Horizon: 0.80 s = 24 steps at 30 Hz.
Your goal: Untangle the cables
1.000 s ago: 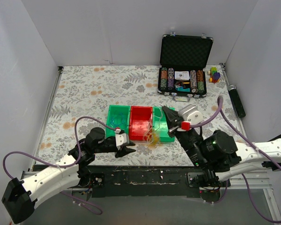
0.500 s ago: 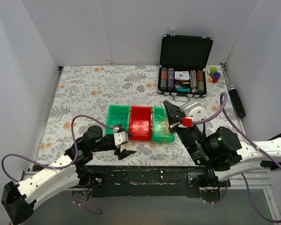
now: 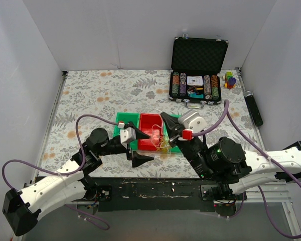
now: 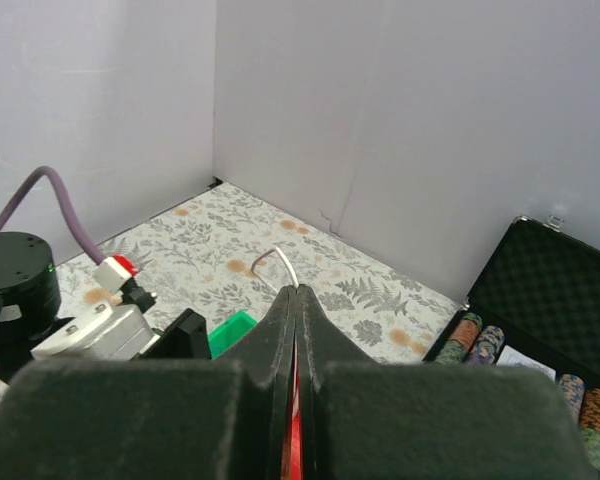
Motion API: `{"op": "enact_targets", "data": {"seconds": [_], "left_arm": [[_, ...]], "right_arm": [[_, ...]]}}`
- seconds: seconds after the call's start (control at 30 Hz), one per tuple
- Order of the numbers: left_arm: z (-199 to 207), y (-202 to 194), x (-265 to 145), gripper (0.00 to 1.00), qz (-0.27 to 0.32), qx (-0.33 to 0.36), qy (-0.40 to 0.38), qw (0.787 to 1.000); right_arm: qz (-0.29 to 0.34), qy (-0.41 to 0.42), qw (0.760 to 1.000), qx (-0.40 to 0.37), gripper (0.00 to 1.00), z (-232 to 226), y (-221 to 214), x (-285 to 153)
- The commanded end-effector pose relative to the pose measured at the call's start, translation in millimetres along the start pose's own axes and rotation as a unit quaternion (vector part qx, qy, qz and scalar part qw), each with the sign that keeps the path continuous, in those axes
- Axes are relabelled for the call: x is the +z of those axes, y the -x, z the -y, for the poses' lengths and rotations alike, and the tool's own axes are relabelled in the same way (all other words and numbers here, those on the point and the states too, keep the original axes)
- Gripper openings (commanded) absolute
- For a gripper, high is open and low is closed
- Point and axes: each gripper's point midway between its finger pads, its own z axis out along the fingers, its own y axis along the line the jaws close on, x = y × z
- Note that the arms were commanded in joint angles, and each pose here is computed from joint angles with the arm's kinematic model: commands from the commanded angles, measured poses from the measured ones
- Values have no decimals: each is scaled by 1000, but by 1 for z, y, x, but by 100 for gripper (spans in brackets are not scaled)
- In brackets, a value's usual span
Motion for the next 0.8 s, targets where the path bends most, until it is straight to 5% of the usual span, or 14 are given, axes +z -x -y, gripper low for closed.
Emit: {"op": "enact_targets", "data": {"seconds": [0.0,0.13,0.43,0.7,0.77], "left_arm": [[22,32,2,98,38,9,-63,997],[23,32,-2,98,29,36,-64,997],[-37,63,-2,98,88,-13,113,990],[3,49,10,98,65,-18,-17,998],[18,38,9,85,49,-8,-62,997]], "right_arm": [[19,70,996,58,1,-35,27,-15],[17,71,996,57,1,-37,26,-15],[24,89,993,69,1,-48,31,-14],[35,106,990,87,1,-58,39,-13],[36,101,991,82,1,-56,41,-12]]}}
